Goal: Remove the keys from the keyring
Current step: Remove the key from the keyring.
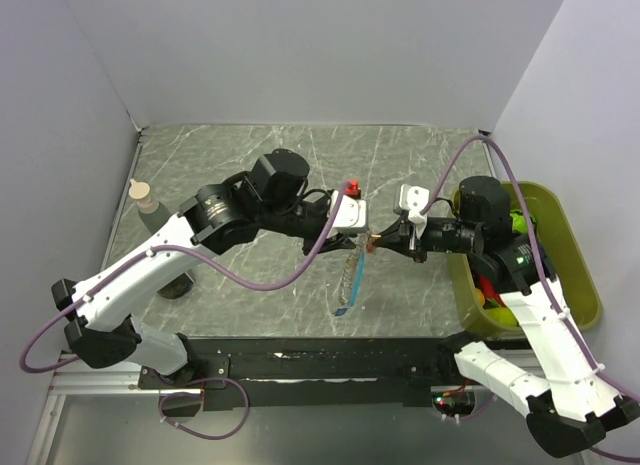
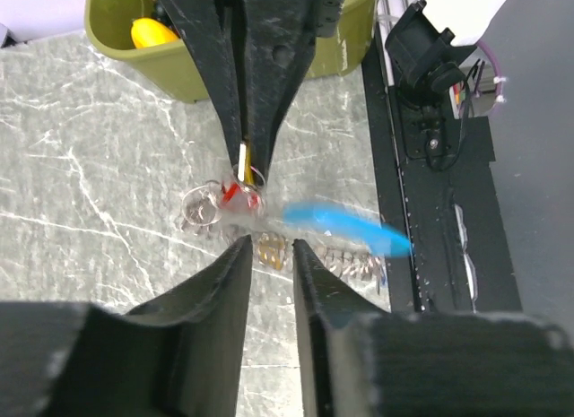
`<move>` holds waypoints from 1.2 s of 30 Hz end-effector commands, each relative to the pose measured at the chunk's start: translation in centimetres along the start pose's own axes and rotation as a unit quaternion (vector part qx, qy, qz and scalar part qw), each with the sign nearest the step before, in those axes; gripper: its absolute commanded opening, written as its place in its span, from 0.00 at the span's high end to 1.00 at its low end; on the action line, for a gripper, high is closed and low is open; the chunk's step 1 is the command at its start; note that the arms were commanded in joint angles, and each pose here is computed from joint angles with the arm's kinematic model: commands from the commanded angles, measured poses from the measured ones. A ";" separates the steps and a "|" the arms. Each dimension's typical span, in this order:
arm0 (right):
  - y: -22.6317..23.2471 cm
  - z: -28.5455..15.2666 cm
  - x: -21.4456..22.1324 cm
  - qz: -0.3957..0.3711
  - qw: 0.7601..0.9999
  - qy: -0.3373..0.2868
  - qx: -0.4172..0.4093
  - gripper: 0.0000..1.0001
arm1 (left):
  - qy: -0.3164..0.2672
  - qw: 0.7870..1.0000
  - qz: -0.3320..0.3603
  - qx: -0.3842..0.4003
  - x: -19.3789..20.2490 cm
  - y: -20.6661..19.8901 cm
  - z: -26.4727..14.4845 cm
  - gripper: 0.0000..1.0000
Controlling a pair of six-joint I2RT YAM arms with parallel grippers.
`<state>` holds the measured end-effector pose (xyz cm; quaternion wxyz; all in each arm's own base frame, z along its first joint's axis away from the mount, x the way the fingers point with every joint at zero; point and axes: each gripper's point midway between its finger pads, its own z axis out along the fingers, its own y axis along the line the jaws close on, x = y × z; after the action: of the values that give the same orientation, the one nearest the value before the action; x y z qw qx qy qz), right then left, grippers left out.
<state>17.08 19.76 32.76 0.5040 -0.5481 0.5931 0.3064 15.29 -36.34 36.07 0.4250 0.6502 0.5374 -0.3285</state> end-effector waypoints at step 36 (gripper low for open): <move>-0.8 -0.5 -2.5 -0.017 0.999 -0.026 0.014 1.00 | -0.029 0.999 -0.036 0.001 -2.4 0.8 2.2 0.66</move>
<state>17.42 19.87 33.73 0.5005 -0.5404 0.6007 0.3109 15.95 -38.52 34.87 0.4016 0.6293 0.5650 -0.3514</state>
